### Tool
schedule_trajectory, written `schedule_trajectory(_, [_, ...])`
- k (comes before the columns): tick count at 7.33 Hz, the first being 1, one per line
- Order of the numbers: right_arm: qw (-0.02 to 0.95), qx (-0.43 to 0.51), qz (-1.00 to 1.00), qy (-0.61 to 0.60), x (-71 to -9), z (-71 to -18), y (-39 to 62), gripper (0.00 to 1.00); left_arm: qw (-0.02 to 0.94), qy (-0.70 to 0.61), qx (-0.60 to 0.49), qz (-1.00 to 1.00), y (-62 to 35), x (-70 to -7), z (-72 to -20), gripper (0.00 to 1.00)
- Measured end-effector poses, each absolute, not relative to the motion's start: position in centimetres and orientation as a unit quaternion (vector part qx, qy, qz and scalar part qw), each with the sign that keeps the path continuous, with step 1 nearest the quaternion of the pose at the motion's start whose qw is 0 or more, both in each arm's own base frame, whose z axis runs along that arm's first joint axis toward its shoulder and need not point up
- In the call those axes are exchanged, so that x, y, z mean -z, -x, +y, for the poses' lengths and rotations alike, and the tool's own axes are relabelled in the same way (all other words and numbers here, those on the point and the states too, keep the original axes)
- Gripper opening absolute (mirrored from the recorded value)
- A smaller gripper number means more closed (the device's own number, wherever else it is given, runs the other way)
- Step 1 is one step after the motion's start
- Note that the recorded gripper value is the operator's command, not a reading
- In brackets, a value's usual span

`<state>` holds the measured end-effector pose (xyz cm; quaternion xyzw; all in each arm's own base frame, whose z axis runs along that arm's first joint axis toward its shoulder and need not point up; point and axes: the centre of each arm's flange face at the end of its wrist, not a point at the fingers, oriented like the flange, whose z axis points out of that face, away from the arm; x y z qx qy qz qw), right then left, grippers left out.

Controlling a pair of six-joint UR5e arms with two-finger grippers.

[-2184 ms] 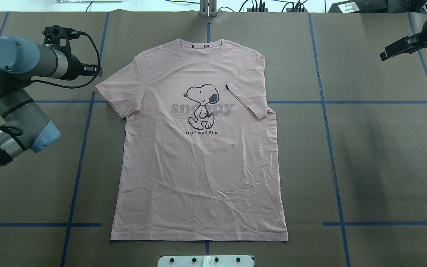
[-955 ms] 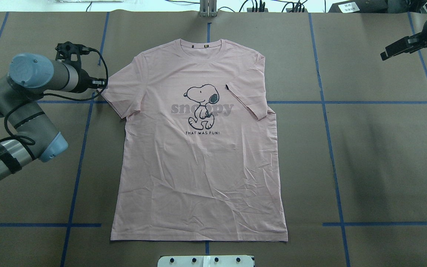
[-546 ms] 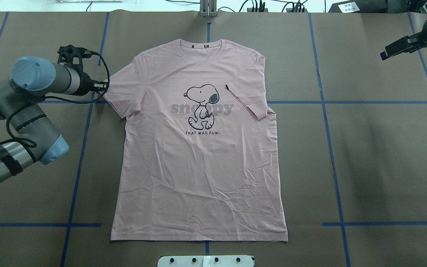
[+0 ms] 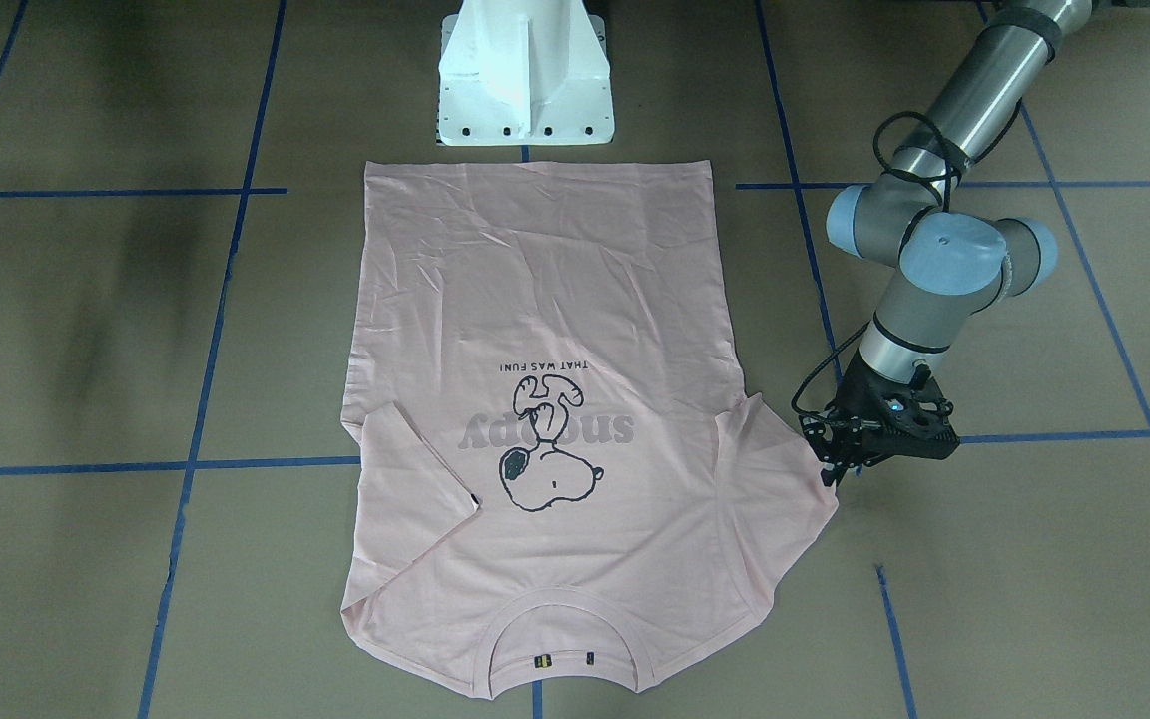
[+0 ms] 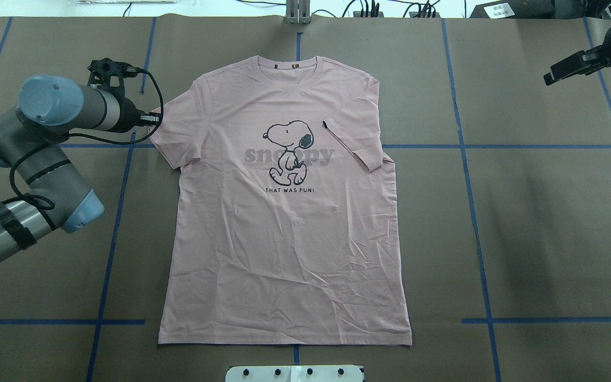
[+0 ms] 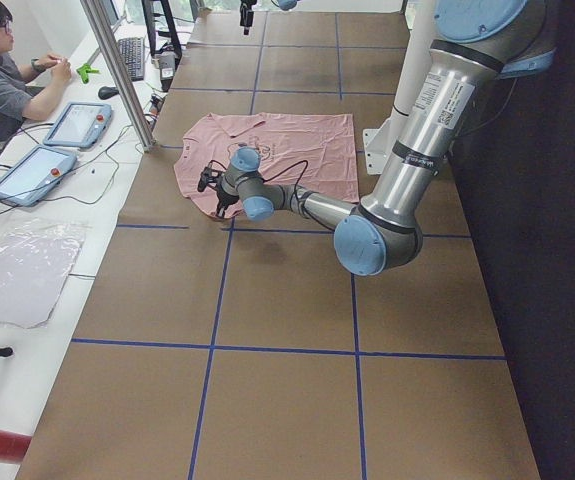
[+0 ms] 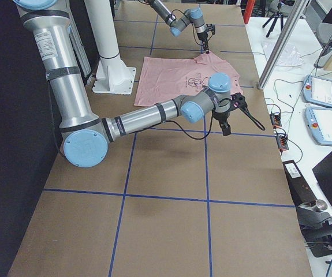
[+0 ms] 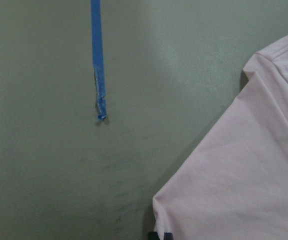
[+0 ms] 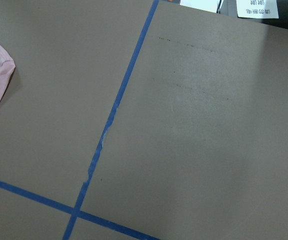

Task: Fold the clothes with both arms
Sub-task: 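Fold the sleeve inward over the shirt body with the left gripper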

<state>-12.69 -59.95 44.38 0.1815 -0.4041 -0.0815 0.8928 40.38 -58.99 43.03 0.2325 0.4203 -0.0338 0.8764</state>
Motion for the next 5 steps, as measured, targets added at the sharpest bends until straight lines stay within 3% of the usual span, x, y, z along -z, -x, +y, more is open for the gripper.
schedule_trajectory(5, [0.892, 0.082, -0.405, -0.182, -44.2, -60.1, 12.8, 1.0, 0.908, -0.177, 0.053, 0.375, -45.5, -29.5, -60.4, 0.0])
